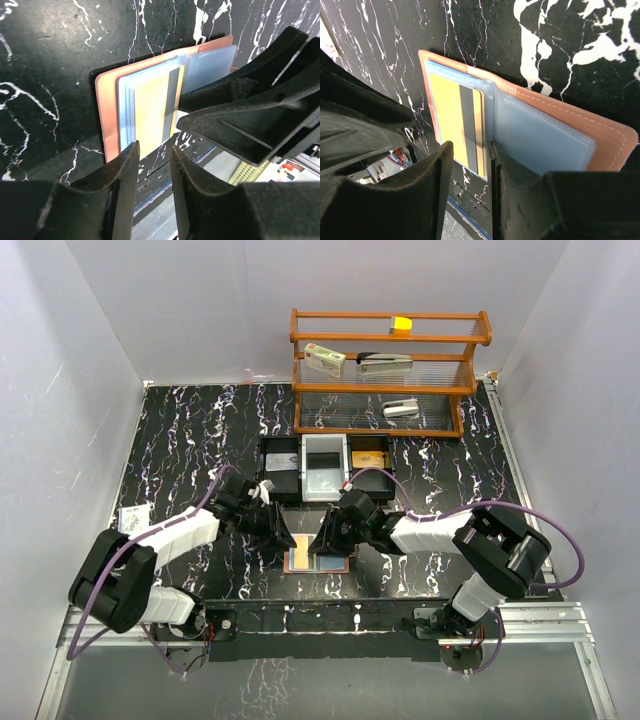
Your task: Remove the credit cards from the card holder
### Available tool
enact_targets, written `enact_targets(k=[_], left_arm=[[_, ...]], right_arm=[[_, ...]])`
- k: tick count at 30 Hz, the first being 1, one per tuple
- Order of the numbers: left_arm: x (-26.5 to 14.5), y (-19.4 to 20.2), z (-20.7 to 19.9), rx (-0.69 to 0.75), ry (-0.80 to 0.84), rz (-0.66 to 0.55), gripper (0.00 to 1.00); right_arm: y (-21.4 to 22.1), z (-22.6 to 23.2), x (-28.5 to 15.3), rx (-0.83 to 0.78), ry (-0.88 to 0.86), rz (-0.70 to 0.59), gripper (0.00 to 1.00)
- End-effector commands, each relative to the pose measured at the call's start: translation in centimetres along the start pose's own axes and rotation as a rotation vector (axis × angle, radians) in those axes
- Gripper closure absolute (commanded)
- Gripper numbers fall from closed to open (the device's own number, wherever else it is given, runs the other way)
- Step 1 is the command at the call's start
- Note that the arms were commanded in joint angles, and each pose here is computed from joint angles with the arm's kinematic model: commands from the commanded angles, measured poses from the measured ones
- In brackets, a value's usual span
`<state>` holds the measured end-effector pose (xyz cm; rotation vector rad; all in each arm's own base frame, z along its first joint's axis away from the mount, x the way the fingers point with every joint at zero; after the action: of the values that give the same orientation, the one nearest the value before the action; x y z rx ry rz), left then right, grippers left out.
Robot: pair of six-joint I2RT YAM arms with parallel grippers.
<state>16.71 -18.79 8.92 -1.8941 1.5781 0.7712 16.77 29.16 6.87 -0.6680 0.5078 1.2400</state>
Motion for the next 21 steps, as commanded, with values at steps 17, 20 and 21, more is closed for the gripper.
enact_targets(k=[17, 20, 21], left_arm=[[3.0, 1.2, 1.9, 0.067, -0.157, 0.061, 0.92], [2.9, 1.1, 2.0, 0.074, -0.175, 0.057, 0.94], [2.8, 1.1, 2.1, 0.075, -0.182, 0.055, 0.95]], right_arm=[[0.1, -0.2, 0.1, 0.028, -0.026, -0.022, 0.90], [0.1, 0.0, -0.1, 0.025, -0.032, -0.019, 0.95], [0.1, -0.1, -0.2, 0.024, -0.024, -0.027, 0.96]])
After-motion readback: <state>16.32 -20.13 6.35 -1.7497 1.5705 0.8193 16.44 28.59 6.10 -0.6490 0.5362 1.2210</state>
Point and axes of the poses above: each gripper's point midway between its finger pads, its own x axis out along the fingers, its own z axis along the line the jaws close on, y = z × x, the point moved 5 cm from there along -x, back along the fingers, and after that the axes turned 1 degree about -x, right-handed, at the moved point
